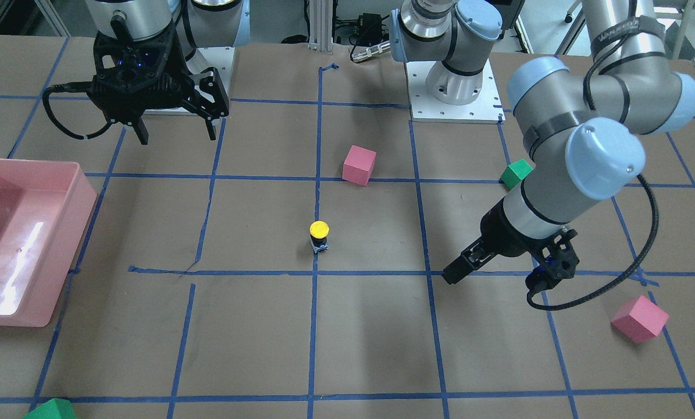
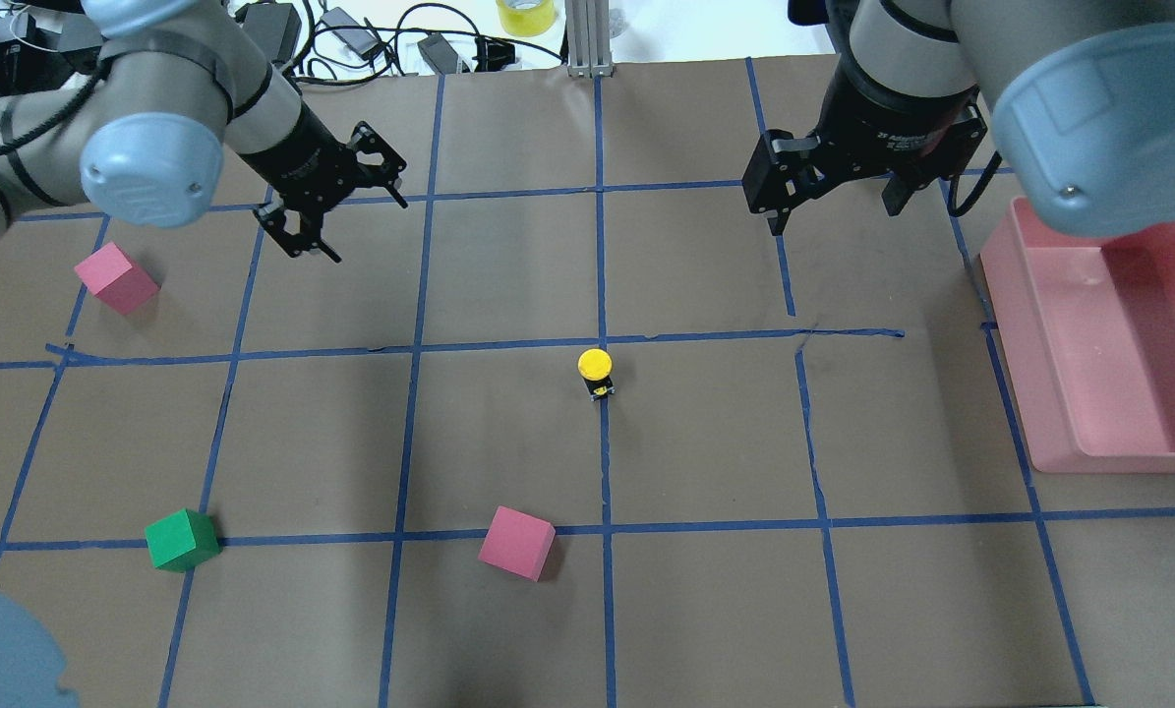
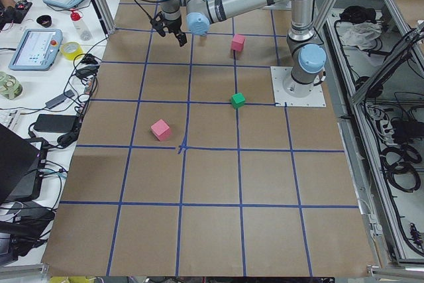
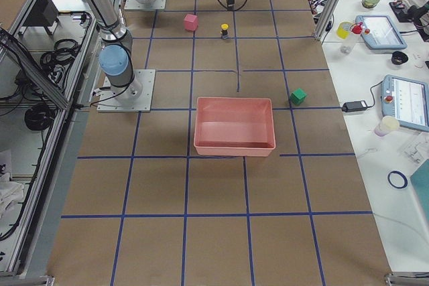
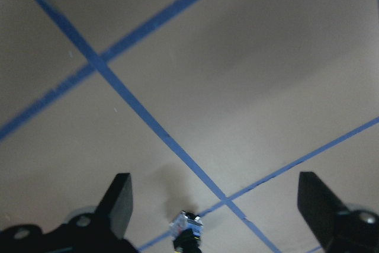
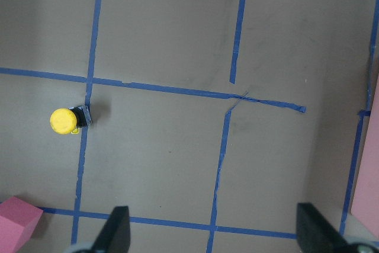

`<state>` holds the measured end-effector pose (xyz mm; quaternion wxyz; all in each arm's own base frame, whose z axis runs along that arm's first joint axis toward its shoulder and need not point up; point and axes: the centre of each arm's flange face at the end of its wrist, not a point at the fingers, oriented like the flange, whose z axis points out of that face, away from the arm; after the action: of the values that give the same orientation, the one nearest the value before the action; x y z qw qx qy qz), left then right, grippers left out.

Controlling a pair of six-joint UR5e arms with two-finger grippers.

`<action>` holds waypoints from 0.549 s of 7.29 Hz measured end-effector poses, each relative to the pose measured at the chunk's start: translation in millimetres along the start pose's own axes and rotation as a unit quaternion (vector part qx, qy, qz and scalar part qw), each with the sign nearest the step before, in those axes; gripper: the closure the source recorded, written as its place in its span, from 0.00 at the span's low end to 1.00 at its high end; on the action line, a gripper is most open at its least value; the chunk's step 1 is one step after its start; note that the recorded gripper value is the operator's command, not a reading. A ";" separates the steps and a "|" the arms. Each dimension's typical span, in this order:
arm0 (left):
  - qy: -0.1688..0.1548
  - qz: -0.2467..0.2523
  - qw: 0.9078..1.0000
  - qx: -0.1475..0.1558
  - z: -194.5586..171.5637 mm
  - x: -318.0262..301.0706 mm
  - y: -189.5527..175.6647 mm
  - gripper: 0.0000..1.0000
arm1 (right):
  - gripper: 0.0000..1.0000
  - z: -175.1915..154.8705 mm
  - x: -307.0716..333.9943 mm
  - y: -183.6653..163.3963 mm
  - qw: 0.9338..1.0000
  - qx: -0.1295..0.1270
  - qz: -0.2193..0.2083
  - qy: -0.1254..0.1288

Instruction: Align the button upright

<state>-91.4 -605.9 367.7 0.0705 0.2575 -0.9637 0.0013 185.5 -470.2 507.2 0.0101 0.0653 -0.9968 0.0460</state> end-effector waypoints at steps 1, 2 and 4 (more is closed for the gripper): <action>-0.020 0.078 0.996 0.025 -43.2 -2.4 7.6 0.00 | 0.00 -0.1 0.0 0.0 1.000 0.000 0.000 0.000; -0.041 0.116 0.992 0.038 -82.7 -7.0 22.2 0.00 | 0.00 -0.1 0.0 0.0 1.000 0.000 0.000 0.000; -0.073 0.178 0.981 0.032 -121.8 -18.3 48.6 0.00 | 0.00 -2.0 -0.1 -1.3 1.000 0.004 -0.001 -0.001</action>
<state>-83.4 -550.0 487.5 -0.0099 0.0829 -0.9962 0.0262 185.8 -471.2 509.2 0.0093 0.0667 -0.9965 0.0500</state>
